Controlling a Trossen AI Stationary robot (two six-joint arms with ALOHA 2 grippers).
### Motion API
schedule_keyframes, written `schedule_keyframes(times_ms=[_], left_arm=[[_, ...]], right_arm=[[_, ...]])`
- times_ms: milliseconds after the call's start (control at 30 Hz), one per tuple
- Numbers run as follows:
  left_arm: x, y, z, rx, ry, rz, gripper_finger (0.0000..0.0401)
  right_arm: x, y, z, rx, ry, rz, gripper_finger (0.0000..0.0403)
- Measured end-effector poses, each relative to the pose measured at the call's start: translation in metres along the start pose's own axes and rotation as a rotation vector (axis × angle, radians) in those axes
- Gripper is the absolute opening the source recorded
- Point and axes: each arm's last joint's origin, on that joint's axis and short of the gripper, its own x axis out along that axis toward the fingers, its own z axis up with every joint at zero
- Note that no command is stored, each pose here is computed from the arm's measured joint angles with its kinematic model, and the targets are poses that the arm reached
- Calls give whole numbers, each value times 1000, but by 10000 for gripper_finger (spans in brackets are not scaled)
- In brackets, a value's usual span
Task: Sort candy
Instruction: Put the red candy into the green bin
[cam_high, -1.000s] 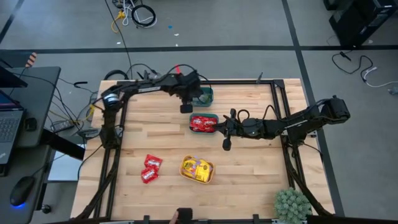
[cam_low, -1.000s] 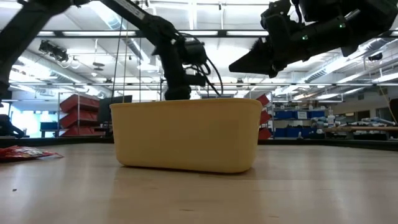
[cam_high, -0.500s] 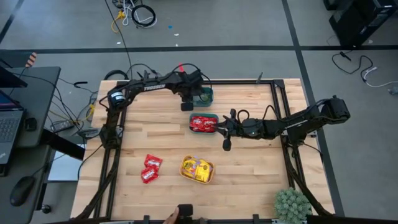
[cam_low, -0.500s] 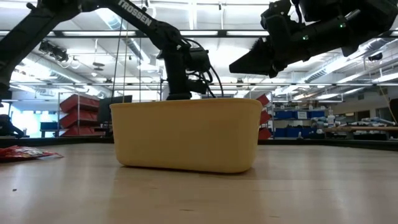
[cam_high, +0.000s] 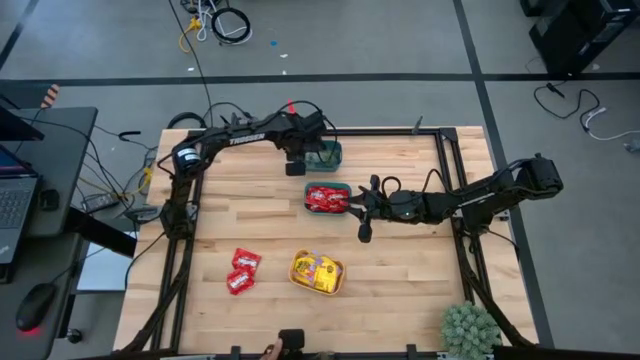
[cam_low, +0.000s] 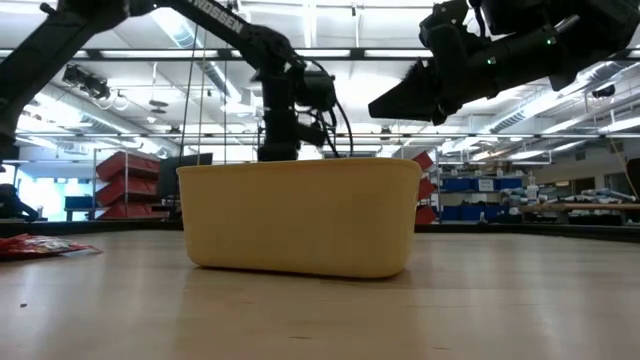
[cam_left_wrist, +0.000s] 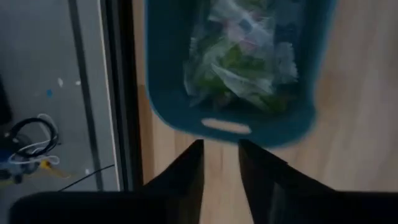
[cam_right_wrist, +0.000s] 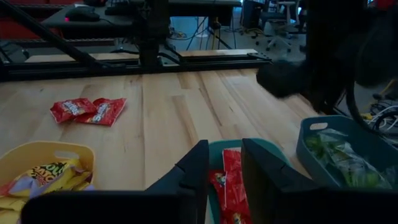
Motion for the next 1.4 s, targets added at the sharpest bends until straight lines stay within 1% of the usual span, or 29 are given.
schedule_keyframes(times_ms=[67,100,133,167,233,300,333,433,567,667,767,900,1033,1200,1300,1400], left_arm=[[-13,2,-3,12,-14,-23,72],[-20,3,-5,15,-35,-35,51],[-27,3,-7,10,-54,-54,28],[-33,5,-10,-14,-70,-78,15],[-44,9,-16,-72,-109,-131,8],[-55,10,-22,-110,-131,-150,4],[-61,9,-25,-122,-133,-153,3],[-74,-2,-34,-120,-146,-168,2],[-82,-27,-55,-136,-128,-213,1],[-87,-51,-78,-156,-133,-254,1],[-91,-83,-100,-185,-157,-296,1],[-105,-128,-126,-204,-180,-347,1],[-119,-174,-146,-229,-168,-417,0],[-133,-227,-163,-239,-121,-497,0],[-136,-254,-168,-248,-134,-557,0],[-135,-276,-171,-280,-158,-599,5]], right_arm=[[0,0,-1,-18,5,0,77],[0,0,-1,-37,12,0,73],[0,0,-2,-60,20,0,67],[0,0,-2,-77,23,1,59],[-1,2,-2,-93,18,7,36],[-1,3,-2,-113,18,11,11],[-1,3,-2,-118,19,12,6],[-1,4,-2,-104,18,25,9],[-2,7,-2,-67,17,81,1],[-3,12,-2,-45,13,101,2],[-3,18,-2,-21,-7,123,1],[2,29,-10,-25,-13,154,1],[10,39,-22,-10,-28,180,1],[19,47,-36,12,-37,197,1],[22,50,-41,14,-43,200,0],[26,52,-42,27,-41,201,3]])
